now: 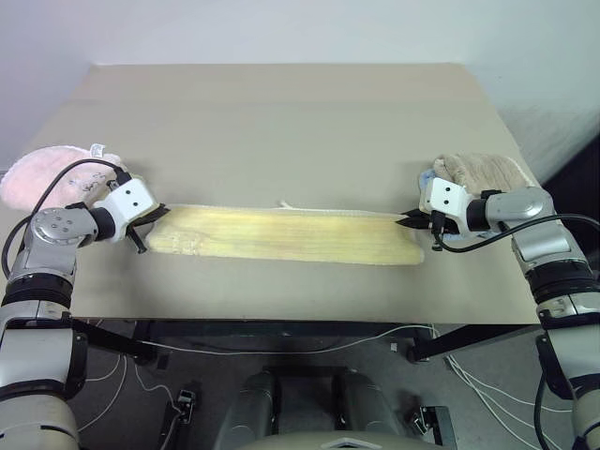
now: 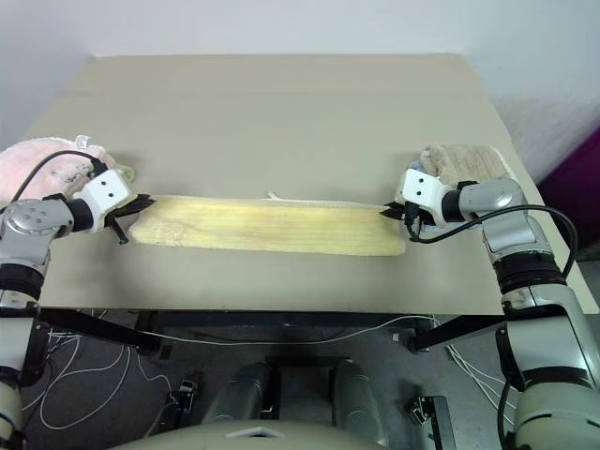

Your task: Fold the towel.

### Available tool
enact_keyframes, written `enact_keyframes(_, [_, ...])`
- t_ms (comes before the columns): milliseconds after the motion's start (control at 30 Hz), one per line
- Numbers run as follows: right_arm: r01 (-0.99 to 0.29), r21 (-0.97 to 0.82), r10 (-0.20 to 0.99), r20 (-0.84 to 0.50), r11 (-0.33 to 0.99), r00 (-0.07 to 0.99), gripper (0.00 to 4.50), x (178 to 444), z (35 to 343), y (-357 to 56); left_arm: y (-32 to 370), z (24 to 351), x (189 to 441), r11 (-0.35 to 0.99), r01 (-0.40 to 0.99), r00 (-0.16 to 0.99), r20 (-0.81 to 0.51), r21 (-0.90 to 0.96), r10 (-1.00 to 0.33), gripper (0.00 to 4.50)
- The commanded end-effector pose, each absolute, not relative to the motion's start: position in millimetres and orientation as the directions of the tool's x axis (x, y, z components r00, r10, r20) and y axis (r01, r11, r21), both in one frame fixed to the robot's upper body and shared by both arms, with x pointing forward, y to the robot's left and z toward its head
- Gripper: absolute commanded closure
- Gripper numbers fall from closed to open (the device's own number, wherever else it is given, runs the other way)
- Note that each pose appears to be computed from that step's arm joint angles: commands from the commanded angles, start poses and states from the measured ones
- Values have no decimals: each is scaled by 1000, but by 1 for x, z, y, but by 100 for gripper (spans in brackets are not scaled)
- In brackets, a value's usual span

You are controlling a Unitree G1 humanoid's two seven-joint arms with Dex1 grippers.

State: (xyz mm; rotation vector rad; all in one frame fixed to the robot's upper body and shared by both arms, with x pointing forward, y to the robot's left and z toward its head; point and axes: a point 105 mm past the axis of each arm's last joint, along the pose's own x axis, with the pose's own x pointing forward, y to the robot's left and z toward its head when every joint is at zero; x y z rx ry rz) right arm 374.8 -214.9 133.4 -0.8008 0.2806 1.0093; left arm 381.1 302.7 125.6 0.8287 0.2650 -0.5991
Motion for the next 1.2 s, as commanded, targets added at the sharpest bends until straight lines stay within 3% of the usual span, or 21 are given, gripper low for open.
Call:
enact_keyframes(33, [-795, -516, 638, -503, 320, 583, 385, 382, 151, -220, 313, 137, 385, 559, 544, 839, -412, 626, -356, 348])
enact_keyframes(367, [-711, -606, 618, -417, 357, 666, 50, 381, 178, -232, 320, 150, 386, 643, 473, 881, -319, 602, -350, 15])
enact_keyframes(433, [-665, -638, 617, -357, 387, 701, 1, 378, 193, -234, 318, 160, 385, 667, 466, 884, -272, 582, -380, 0])
enact_keyframes(567, [-632, -620, 650, -246, 465, 719, 1, 354, 216, -229, 314, 180, 378, 716, 451, 884, -155, 532, -441, 0])
enact_keyframes(667, [-685, -440, 700, -159, 581, 696, 1, 329, 219, -215, 311, 184, 368, 726, 455, 878, -124, 517, -462, 0])
enact_keyframes(867, [-745, -31, 739, -111, 666, 665, 1, 289, 195, -197, 299, 168, 349, 705, 514, 845, -149, 489, -513, 0])
enact_keyframes(1033, [-742, 234, 771, -57, 628, 635, 1, 266, 187, -180, 280, 168, 344, 693, 550, 816, -123, 466, -565, 0])
enact_keyframes(1200, [-579, 557, 736, -89, 596, 671, 1, 248, 150, -170, 226, 163, 330, 566, 704, 669, -132, 428, -732, 0])
